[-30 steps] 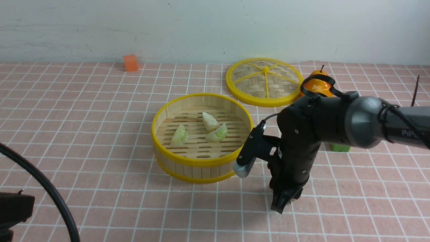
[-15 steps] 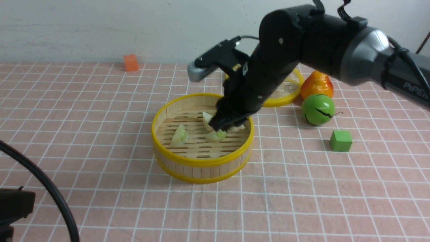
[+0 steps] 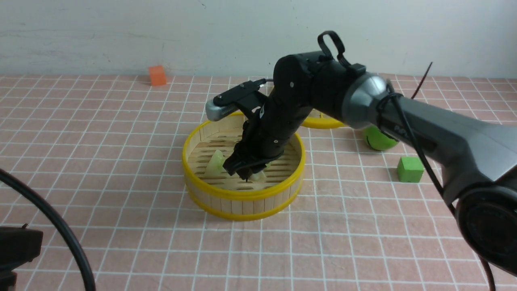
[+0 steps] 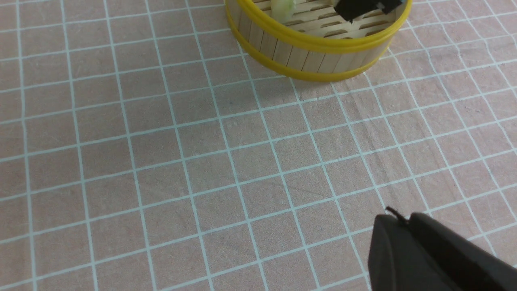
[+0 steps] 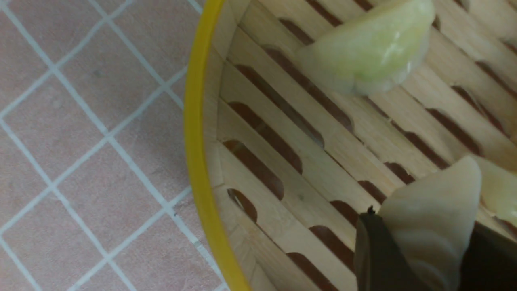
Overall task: Put the dumplings into the steamer on the table with the pink tablecloth.
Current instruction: 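Place the dumpling in the bamboo steamer basket with the right gripper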
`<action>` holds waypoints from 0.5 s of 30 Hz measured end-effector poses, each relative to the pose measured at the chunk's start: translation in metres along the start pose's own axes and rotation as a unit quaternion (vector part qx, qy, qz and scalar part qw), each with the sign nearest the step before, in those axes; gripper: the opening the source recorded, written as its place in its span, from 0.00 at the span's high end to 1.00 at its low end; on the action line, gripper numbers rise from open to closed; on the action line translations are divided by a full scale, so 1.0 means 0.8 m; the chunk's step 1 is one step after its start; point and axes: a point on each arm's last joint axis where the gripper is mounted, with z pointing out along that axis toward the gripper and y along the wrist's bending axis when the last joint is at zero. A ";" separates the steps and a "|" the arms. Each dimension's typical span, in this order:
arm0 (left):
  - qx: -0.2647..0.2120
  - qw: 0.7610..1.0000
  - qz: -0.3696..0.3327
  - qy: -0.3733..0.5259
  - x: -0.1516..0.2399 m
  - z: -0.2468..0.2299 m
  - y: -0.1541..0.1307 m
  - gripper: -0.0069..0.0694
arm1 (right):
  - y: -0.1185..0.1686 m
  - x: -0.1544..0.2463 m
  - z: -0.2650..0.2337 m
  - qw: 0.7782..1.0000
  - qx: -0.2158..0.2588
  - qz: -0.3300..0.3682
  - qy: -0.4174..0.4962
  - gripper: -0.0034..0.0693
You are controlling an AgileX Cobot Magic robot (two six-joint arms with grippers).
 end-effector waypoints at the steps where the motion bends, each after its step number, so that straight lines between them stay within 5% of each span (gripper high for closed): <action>1: 0.000 1.000 0.000 0.000 0.000 0.000 0.000 0.87 | 0.000 0.000 0.001 1.000 0.000 0.000 0.001 0.68; 6: 0.000 1.000 0.000 0.000 0.000 0.000 0.000 0.86 | -0.004 0.005 0.016 1.000 0.004 -0.002 0.013 0.66; 15: -0.003 1.000 0.000 0.016 0.004 0.000 0.001 0.85 | -0.005 -0.001 0.002 0.999 0.018 -0.027 0.016 0.31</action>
